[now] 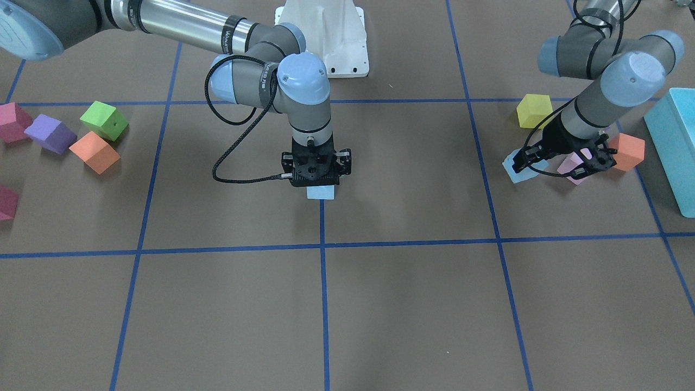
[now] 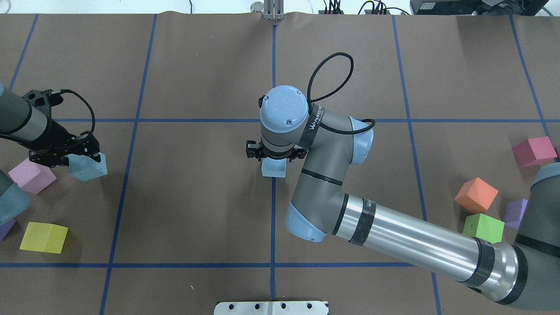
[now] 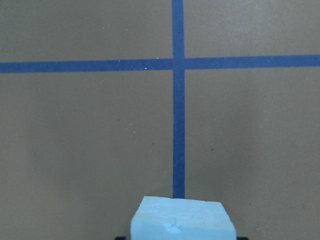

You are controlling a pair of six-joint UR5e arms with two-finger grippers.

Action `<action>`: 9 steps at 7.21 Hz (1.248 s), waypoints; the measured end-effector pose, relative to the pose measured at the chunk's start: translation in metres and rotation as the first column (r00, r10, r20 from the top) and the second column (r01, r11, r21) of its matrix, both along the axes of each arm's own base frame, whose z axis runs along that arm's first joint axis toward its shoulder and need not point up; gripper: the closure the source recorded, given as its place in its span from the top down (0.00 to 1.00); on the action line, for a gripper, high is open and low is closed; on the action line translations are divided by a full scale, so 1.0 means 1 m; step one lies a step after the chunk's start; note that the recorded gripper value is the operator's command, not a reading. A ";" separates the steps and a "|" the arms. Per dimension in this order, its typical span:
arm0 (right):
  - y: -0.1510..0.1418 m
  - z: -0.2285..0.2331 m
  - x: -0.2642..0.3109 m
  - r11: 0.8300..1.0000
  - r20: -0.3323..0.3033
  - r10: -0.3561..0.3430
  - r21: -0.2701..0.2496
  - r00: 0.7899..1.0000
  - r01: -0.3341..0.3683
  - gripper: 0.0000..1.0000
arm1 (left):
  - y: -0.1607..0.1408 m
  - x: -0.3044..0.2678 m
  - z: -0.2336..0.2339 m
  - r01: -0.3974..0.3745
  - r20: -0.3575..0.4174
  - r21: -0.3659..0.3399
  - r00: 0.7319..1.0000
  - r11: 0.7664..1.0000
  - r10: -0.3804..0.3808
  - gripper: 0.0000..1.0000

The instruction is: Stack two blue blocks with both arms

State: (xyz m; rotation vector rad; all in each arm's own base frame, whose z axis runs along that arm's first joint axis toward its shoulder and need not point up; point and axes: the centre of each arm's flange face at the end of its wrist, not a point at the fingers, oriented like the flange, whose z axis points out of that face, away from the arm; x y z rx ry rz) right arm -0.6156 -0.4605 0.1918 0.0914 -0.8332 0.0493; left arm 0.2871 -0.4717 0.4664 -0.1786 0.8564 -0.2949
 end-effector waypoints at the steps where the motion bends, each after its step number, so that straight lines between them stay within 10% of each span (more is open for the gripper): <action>1: -0.004 -0.002 0.004 1.000 0.005 0.004 0.001 1.000 -0.004 1.00 | -0.010 0.005 -0.035 0.004 0.007 -0.008 1.000 1.000 -0.004 0.53; 4: -0.044 -0.015 0.057 0.999 0.062 0.027 -0.028 0.998 -0.025 1.00 | -0.044 0.035 -0.148 -0.002 -0.003 0.012 1.000 1.000 0.002 0.53; 9: -0.118 0.073 0.173 0.999 -0.003 -0.003 0.050 1.000 0.003 1.00 | -0.086 0.094 -0.244 -0.176 -0.003 0.290 0.983 0.941 0.184 0.53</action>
